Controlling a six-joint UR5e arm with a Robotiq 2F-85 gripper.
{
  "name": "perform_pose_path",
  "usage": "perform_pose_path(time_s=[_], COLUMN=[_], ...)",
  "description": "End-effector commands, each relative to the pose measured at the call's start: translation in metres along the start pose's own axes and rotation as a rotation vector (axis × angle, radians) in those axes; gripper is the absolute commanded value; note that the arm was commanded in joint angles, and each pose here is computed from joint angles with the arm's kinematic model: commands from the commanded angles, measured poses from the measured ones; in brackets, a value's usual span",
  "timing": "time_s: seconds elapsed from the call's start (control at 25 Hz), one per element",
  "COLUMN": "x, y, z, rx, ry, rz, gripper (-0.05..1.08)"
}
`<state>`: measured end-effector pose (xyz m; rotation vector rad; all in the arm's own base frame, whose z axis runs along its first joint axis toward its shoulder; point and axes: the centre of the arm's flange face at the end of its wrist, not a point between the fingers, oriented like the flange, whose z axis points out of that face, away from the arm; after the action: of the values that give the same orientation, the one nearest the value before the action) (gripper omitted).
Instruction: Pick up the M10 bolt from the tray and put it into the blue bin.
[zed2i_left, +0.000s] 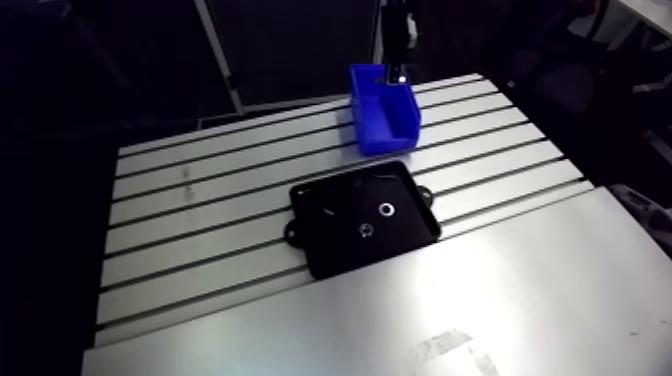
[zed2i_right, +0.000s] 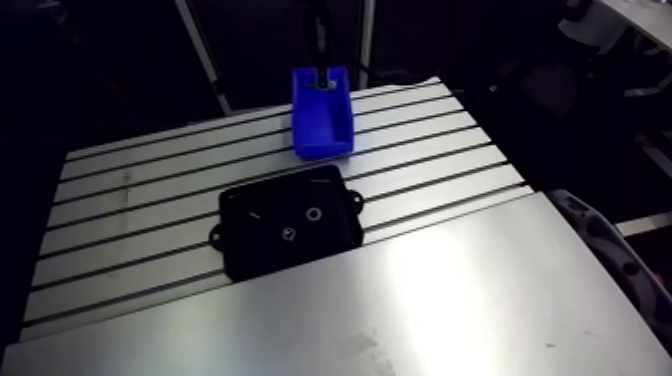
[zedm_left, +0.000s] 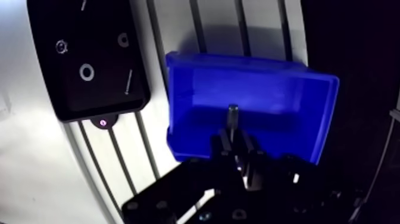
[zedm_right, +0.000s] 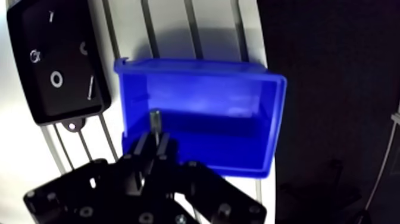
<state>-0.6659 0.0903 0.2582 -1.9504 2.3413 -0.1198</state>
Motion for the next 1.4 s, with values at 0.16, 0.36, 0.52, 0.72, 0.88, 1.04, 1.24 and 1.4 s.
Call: perform_pose_path(time_s=[0.16,0.36,0.52,0.72,0.88,1.04,1.24,1.4], x=[0.004,0.008,0.014,0.015,0.014,0.013,0.010,0.009], y=[0.008,0.016,0.017,0.021,0.021,0.021,0.022,0.022], z=[0.036,0.054,0.068,0.072,0.071,0.073,0.074,0.075], rx=[0.021,0.006,0.021,0.004,0.000,0.003,0.004,0.006], ry=[-0.023,-0.060,-0.063,-0.066,-0.067,-0.069,-0.078,-0.078], rz=[0.000,-0.008,-0.012,-0.002,-0.002,0.000,0.004,0.006], gripper=[1.07,1.07,1.06,1.06,1.06,1.05,1.01,0.87])
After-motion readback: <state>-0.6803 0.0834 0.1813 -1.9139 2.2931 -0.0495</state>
